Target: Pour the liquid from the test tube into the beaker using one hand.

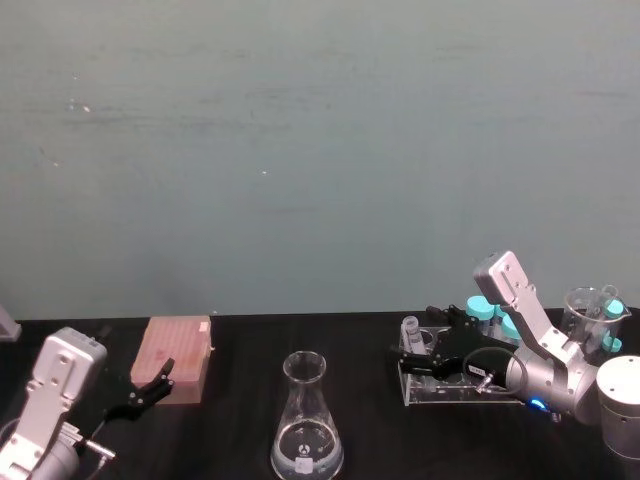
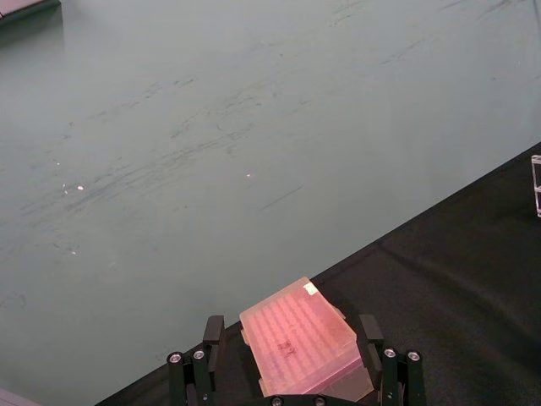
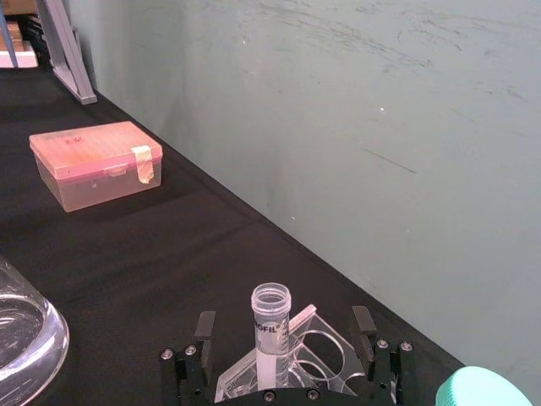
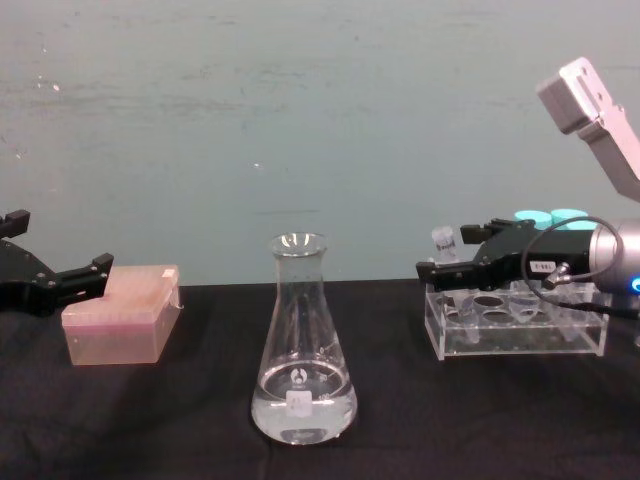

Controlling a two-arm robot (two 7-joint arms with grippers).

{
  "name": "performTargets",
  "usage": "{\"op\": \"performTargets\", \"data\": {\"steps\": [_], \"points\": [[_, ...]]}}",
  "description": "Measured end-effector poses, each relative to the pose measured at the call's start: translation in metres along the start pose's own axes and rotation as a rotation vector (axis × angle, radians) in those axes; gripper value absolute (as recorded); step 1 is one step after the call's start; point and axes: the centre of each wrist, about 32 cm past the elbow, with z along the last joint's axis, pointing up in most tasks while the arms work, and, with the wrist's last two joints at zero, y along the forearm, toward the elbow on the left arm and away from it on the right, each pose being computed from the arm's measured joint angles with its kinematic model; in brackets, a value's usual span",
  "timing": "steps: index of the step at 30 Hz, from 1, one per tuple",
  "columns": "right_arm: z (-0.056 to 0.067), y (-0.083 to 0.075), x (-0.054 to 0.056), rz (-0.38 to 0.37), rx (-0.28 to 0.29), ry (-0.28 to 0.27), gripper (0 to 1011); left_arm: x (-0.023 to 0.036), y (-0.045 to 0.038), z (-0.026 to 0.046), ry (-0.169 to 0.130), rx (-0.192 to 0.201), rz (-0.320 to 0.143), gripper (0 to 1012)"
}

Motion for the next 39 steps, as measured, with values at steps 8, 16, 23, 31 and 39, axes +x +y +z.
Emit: {"op": "performTargets", "data": {"steps": [8,16,23,31,39], "points": [[-0.0002,0.0001,-0.0001,0.0,-0.001,0.001,1000,0.0,0.0,0.0,0.0,0.0,0.0,1000],[-0.0002,0.0001,-0.0002,0.0,-0.002,0.002,994,0.0,0.0,0.0,0.0,0.0,0.0,1000],[-0.0002,0.0001,-0.0002,0.0,-0.002,0.003,847,0.0,0.0,0.0,0.0,0.0,0.0,1000],[-0.0002,0.0001,-0.0002,0.0,-0.002,0.003,627,0.0,0.0,0.0,0.0,0.0,0.0,1000],[-0.0002,0.0001,-0.0002,0.0,-0.002,0.003,365,0.0,0.0,0.0,0.0,0.0,0.0,1000]]}}
